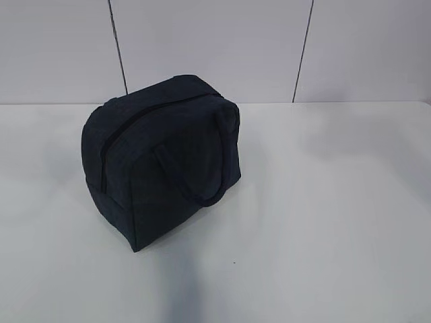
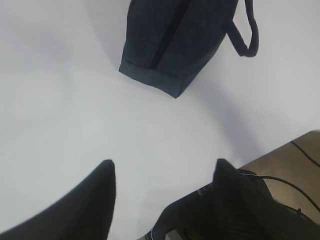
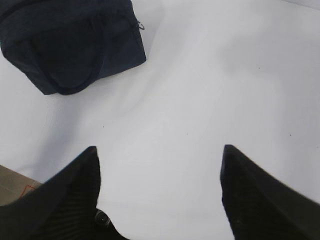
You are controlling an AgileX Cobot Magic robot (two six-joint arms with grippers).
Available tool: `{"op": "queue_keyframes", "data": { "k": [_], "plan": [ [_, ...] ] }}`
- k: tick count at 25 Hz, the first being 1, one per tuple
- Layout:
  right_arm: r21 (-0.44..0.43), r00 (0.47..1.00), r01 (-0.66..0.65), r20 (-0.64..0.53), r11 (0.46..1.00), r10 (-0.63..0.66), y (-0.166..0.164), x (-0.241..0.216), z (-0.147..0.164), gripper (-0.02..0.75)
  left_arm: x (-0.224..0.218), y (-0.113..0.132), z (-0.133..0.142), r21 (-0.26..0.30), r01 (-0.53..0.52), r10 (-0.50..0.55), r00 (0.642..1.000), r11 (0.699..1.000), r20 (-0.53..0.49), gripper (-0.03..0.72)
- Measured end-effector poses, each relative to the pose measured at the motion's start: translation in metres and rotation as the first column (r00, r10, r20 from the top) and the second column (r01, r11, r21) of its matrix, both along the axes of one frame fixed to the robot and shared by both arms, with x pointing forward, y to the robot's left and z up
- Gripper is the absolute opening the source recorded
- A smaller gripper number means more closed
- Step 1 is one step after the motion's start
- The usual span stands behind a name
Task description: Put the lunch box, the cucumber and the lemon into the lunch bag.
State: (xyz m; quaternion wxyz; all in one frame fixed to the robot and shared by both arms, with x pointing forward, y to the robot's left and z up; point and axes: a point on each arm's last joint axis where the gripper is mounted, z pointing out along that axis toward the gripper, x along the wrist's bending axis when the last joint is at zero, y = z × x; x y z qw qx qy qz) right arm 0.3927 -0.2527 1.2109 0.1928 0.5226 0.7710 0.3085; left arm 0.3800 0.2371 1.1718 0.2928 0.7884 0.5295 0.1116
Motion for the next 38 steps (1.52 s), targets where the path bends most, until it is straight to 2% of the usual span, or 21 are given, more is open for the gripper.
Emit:
{"op": "queue_keyframes", "data": {
  "k": [5,10,17,21,24,30,38],
  "plan": [
    [0.005,0.999,0.006,0.051,1.000,-0.006,-0.015,-0.066,-0.026,0.566,-0.057,0.019,-0.018,-0.029,0.001,0.002,0.997,1.000,0.078,0.442],
    [0.001,0.993,0.019,0.113,1.000,-0.019,-0.027,-0.113,-0.068,0.566,-0.092,0.033,-0.052,-0.039,-0.010,0.016,0.990,0.999,0.143,0.442],
    [-0.068,0.989,0.061,0.136,0.996,-0.051,-0.040,-0.141,-0.132,0.566,-0.115,0.045,-0.105,-0.018,-0.032,0.035,0.981,0.999,0.193,0.442],
    [-0.114,0.992,0.076,0.109,0.991,-0.064,-0.044,-0.140,-0.160,0.566,-0.119,0.047,-0.114,-0.028,-0.039,0.044,0.971,0.999,0.237,0.442],
    [-0.116,0.991,0.079,0.117,0.990,-0.065,-0.043,-0.137,-0.166,0.566,-0.119,0.048,-0.113,-0.031,-0.042,0.048,0.965,0.999,0.258,0.442],
    [-0.113,0.989,0.080,0.129,0.990,-0.065,-0.043,-0.136,-0.166,0.566,-0.117,0.050,-0.117,0.007,-0.056,0.052,0.965,0.998,0.257,0.432],
    [-0.113,0.989,0.080,0.130,0.990,-0.065,-0.043,-0.136,-0.166,0.566,-0.117,0.051,-0.118,0.014,-0.058,0.053,0.965,0.998,0.255,0.424]
  ]
}}
